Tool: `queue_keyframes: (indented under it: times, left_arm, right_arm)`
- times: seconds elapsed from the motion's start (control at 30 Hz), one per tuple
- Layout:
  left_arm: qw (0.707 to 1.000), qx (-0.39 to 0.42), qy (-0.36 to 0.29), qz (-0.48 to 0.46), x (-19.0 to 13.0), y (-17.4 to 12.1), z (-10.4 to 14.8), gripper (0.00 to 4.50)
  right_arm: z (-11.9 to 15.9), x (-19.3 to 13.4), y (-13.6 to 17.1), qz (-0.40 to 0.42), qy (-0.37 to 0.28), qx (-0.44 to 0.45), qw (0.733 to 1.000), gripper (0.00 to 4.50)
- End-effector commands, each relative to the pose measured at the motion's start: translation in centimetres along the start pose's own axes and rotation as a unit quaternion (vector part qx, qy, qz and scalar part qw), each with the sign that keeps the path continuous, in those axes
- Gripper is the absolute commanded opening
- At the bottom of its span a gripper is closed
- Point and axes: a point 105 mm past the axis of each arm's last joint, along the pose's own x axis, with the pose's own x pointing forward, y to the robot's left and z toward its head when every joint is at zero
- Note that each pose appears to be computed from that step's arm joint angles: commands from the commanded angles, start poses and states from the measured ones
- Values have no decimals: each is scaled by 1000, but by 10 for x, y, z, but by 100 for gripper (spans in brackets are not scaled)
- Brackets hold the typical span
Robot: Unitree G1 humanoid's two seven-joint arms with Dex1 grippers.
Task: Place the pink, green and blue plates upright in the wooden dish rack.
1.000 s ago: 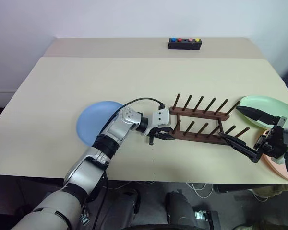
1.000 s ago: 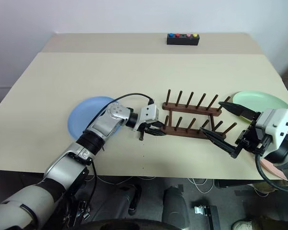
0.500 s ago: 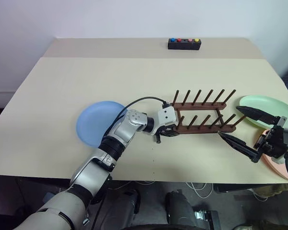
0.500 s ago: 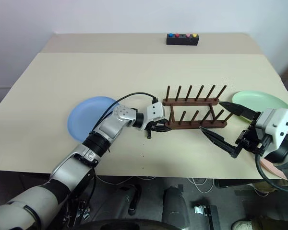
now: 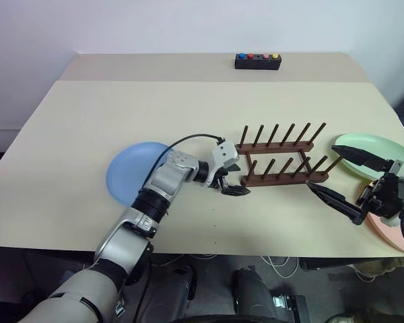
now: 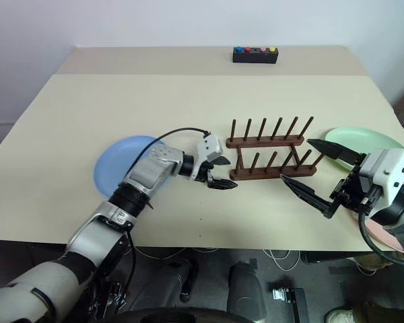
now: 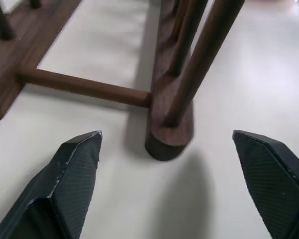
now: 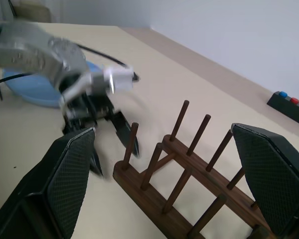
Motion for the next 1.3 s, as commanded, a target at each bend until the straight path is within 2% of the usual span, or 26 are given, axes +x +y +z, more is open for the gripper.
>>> queue_keyframes:
  times: [0.03, 0.07, 0.1, 0.17, 0.27, 0.33, 0.37, 0.4, 0.43, 0.53, 0.7, 0.77, 1.07, 1.3]
  left_arm:
    - [999, 7, -32, -12, -45, -3, 39, 422]
    - [999, 6, -32, -12, -56, -4, 41, 391]
    - [999, 10, -34, -25, -64, -9, 42, 364]
    - [998, 16, -36, -52, -74, -20, 42, 275]
    - [992, -16, -69, -106, -74, -39, 50, 110]
    - [987, -31, -65, -147, -63, -56, 48, 18]
    - [986, -30, -55, -152, -55, -61, 44, 0]
    - [988, -28, -50, -146, -46, -61, 41, 0]
    - [988, -33, -48, -144, -40, -62, 39, 0]
    - [990, -9, -32, -137, -23, -64, 31, 0]
    - [992, -52, -40, -106, 14, -64, 27, 0]
    - [997, -21, -19, -69, 24, -55, 18, 0]
    - [995, 86, 43, -4, 55, -36, -12, 0]
    - [993, 102, 50, 22, 69, -29, -19, 0]
  right_arm:
    - [0, 0, -3, -11, 4, 0, 1000, 450]
    - [-1, 0, -6, -17, 2, 6, 1000, 450]
    - [-1, 2, -9, -25, -1, 15, 1000, 424]
    - [-2, 4, -6, -6, -9, 47, 999, 365]
    - [-8, 7, 3, 23, 3, 68, 997, 207]
    - [-19, 12, 5, 23, 29, 58, 998, 118]
    - [-25, 13, 5, 22, 45, 51, 997, 69]
    - [-31, 13, 6, 22, 58, 48, 997, 10]
    - [-35, 14, 7, 21, 65, 48, 996, 3]
    - [-42, 13, 9, 21, 76, 63, 995, 3]
    - [-75, -1, 5, -3, 169, 30, 985, 3]
    - [-83, -3, 2, -14, 191, 5, 981, 3]
    - [-103, 9, -7, -44, 220, -15, 974, 3]
    - [-117, 18, -20, -78, 245, -23, 966, 3]
